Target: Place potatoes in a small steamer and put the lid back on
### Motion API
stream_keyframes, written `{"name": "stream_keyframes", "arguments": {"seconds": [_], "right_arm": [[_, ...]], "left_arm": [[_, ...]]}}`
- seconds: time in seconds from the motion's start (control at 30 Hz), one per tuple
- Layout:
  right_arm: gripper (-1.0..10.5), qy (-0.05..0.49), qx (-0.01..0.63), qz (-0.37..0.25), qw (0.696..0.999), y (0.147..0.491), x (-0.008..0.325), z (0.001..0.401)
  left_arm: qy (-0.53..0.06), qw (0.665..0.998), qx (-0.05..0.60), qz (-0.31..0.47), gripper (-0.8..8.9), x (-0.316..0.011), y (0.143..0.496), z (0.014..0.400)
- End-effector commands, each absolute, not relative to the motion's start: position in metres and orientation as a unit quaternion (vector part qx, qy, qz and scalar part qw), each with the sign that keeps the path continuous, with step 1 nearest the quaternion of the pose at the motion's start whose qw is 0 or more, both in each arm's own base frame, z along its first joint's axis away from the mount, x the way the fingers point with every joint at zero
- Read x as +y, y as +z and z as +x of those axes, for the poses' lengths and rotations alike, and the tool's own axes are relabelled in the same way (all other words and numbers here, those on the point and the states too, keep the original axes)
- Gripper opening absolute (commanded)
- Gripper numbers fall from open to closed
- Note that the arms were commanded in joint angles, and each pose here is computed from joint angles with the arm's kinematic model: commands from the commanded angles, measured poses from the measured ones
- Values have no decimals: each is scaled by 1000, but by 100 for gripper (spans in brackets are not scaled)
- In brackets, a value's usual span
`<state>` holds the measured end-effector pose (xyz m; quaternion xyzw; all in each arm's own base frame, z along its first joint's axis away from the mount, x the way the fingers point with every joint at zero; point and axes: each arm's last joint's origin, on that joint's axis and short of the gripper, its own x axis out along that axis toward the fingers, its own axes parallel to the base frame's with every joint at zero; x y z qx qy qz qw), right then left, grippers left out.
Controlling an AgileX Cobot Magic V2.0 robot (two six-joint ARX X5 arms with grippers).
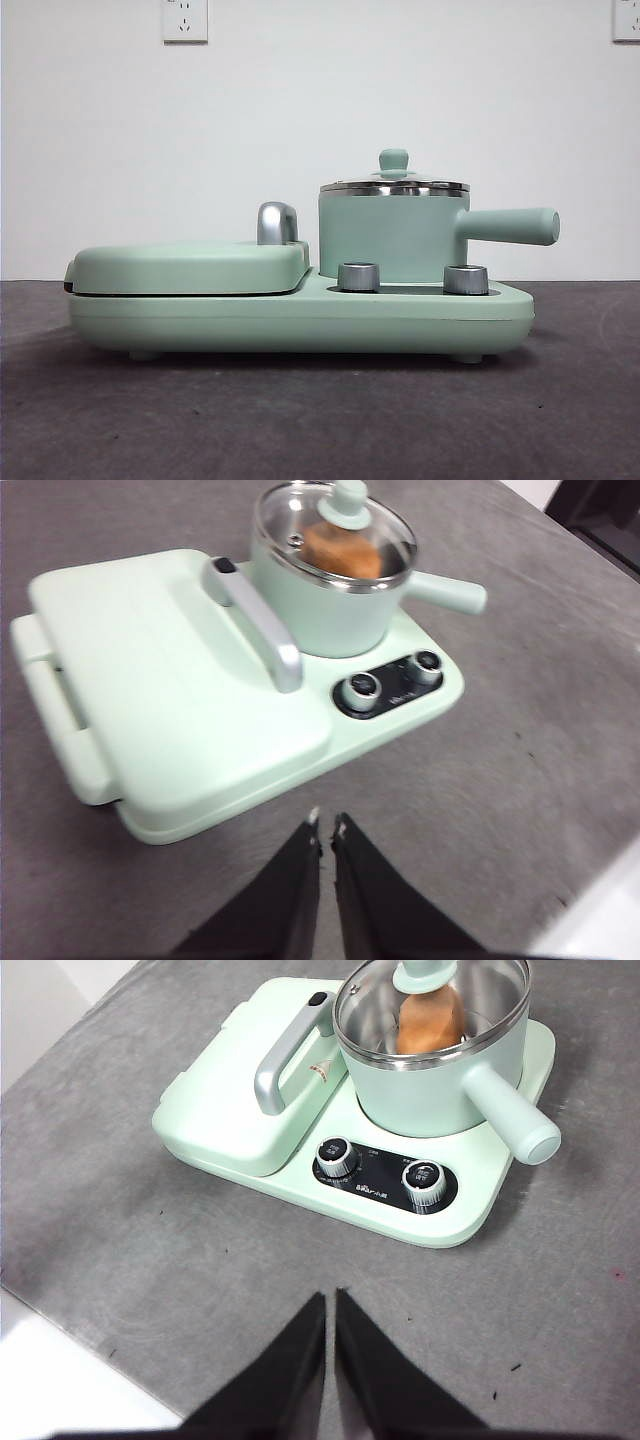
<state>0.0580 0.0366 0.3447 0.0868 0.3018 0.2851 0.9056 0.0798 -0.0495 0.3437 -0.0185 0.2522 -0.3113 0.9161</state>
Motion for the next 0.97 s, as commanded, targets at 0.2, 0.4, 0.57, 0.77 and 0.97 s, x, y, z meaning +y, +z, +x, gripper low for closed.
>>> {"name": "stream_keyframes", "arguments": {"seconds": [0.2,0.4,0.57,0.77,0.97], "right_arm": [[11,287,297,90,906,348,37,58],[11,287,297,90,906,348,37,58],[11,287,297,90,906,348,37,58],[11,287,297,90,906,348,37,58],[11,287,297,90,906,348,37,58]], "left_arm": [[-242,953,175,-48,24,-27,340,61],[-165,980,98,-60,24,-16,300,63],[-96,991,68,-62,24,-10,243,78],[-83,993,60,-63,24,-9,191,88],[-49,994,72,-61,24,-7,164,93]]}}
